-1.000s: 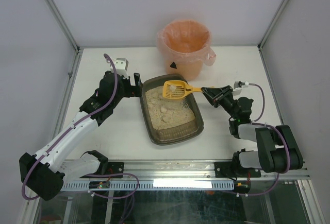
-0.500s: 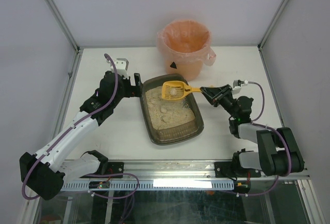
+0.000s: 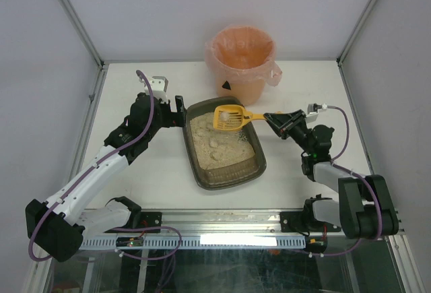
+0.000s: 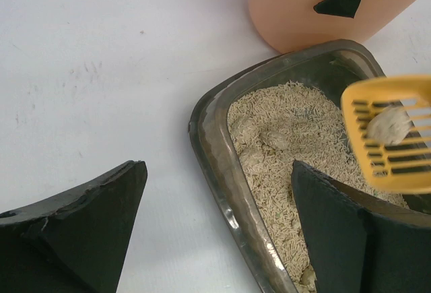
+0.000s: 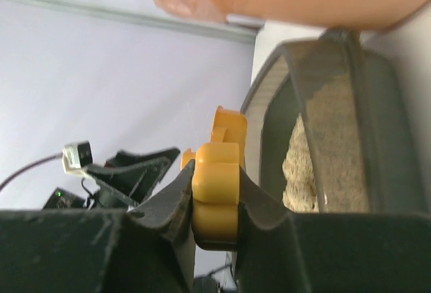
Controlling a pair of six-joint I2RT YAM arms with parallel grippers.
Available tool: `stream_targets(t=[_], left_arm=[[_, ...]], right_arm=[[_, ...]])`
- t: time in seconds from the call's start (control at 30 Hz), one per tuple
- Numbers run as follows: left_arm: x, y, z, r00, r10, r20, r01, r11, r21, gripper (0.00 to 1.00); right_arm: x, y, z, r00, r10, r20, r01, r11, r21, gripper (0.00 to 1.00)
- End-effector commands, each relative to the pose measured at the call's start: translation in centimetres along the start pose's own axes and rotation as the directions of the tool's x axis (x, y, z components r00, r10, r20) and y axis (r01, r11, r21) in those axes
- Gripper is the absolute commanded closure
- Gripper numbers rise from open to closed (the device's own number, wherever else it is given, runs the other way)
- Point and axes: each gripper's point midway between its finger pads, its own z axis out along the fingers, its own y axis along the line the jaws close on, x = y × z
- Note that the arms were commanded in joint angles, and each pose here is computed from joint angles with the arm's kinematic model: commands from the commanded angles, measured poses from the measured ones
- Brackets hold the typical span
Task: Clean the litter box
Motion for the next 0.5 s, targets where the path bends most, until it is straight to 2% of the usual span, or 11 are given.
stream_targets(t=[0.0,0.07,0.17,0.27,0.4,0.47], left_arm=[[-1.6,0.1,-0.4,0.998,0.007,0.055,-0.007,1.0,0.007,0.07],[-1.5,0.1,-0.3,0.999,0.008,0.052,-0.009,1.0,0.007,0.07],[-1.8,0.1,-0.4,0.998,0.012,0.056,-0.012,1.0,0.009,0.07],[-1.6,0.2,-0.5,0.998,0.011,0.056,-0.011,1.0,0.005,0.06],[-1.8,0.2,-0.4,0.998,0.012,0.058,-0.013,1.0,0.006,0.07],[-1.7,0.2,-0.5,0.998,0.01,0.058,-0.01,1.0,0.007,0.07]], right_arm=[[-1.1,3.2,0.0,0.996,-0.085,0.035,0.088,0.993,-0.08,1.0],[0.3,3.7,0.3,0.994,-0.112,-0.016,0.11,0.989,-0.097,1.0],[-1.6,1.9,-0.6,0.996,-0.072,0.047,0.073,0.997,-0.029,1.0],[0.4,3.8,0.1,0.995,-0.094,-0.029,0.091,0.991,-0.101,1.0],[-1.6,2.6,-0.6,0.996,-0.064,0.062,0.067,0.996,-0.054,1.0],[-0.1,4.0,0.0,0.996,-0.089,0.008,0.09,0.99,-0.105,1.0]])
